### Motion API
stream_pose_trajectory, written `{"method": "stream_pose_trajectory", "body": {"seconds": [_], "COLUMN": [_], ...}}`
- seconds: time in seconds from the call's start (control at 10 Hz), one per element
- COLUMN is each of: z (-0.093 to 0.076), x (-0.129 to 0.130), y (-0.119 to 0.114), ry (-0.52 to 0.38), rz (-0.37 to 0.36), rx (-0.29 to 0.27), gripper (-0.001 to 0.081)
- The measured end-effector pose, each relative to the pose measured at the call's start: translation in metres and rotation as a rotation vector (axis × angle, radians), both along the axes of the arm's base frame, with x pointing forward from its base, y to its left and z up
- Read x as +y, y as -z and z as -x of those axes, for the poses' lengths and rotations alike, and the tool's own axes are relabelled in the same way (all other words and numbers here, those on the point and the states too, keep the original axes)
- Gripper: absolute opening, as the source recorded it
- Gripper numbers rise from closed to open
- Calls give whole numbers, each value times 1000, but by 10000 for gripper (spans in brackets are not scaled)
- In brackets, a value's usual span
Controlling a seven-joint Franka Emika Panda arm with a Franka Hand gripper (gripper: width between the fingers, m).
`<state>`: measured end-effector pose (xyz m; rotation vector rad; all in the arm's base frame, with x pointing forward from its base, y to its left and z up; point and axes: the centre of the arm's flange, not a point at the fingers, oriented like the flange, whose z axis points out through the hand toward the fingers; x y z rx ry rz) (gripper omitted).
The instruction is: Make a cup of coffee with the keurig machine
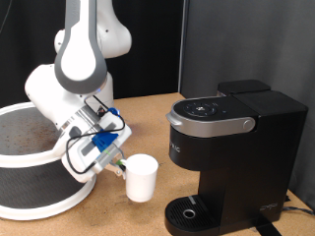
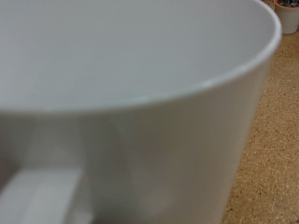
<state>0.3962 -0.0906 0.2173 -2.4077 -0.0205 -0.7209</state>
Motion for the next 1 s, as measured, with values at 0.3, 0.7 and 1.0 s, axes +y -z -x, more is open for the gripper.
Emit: {"method": "stream_pose_trajectory", "body": {"seconds": [0.3,0.7,1.0], "z": [-23,-35,-32], "x": [16,49,83], "y": [15,36,48], "ry": [-8,-54,-84], "rz": [-8,-21,-34], "rx": [-20,-38,-55], "gripper": [71,71,71]}}
